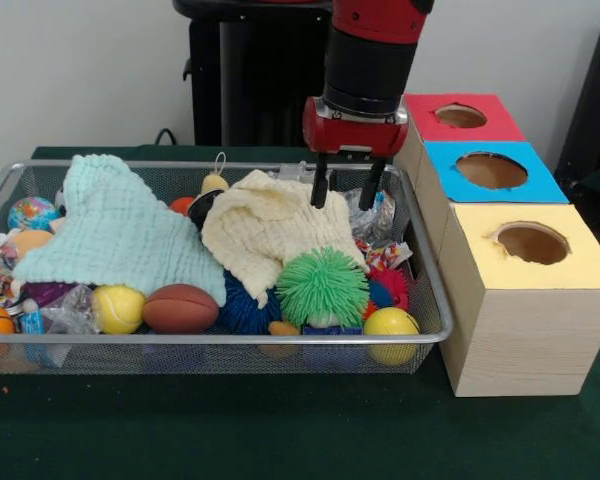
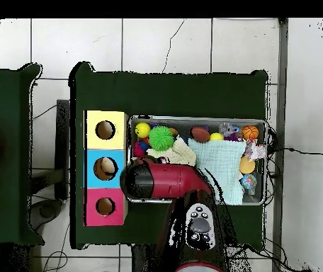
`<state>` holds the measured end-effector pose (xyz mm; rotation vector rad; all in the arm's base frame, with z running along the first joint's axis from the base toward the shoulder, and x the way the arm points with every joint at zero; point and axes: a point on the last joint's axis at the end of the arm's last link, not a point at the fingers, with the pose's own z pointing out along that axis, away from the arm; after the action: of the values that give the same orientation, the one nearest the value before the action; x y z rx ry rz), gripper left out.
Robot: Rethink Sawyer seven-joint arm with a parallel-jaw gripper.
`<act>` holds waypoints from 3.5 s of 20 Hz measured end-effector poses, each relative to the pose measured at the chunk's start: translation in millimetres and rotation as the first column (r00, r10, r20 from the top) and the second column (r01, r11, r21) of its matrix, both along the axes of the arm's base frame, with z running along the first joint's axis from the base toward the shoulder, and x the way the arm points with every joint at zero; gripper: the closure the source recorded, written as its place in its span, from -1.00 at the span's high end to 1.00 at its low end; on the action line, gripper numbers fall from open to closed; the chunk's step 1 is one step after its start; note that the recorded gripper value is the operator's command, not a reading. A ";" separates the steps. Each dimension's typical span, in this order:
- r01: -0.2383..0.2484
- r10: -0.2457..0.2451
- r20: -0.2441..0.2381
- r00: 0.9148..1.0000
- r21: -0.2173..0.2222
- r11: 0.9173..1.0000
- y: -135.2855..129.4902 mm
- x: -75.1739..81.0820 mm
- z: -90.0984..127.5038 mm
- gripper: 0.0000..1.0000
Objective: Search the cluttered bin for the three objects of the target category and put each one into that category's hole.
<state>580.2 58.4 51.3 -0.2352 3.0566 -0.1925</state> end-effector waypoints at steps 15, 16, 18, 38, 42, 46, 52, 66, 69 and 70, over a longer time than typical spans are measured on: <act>-0.019 0.019 -0.012 1.000 -0.002 1.000 12.2 -2.3 -8.6 1.00; -0.021 0.021 -0.016 1.000 -0.001 1.000 13.2 -3.1 -11.5 1.00; -0.025 0.025 -0.025 0.999 -0.002 1.000 15.1 -4.5 -17.7 1.00; -0.027 0.027 -0.142 0.990 0.002 1.000 21.4 -21.8 -42.7 1.00; -0.021 0.021 -0.164 0.986 0.004 1.000 20.2 -24.5 -42.6 1.00; -0.011 0.012 -0.165 0.986 0.007 1.000 15.5 -24.5 -41.9 1.00; 0.002 0.000 -0.163 0.987 0.010 1.000 8.4 -26.5 -48.2 1.00; 0.034 -0.030 -0.070 0.997 0.058 0.998 13.3 -15.3 -65.0 1.00; 0.040 -0.035 -0.077 0.996 0.065 0.997 16.6 -19.5 -66.4 1.00; 0.045 -0.039 -0.086 0.996 0.071 0.996 19.5 -23.3 -67.1 1.00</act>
<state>556.9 77.9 -15.8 -0.1794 3.1466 -0.0747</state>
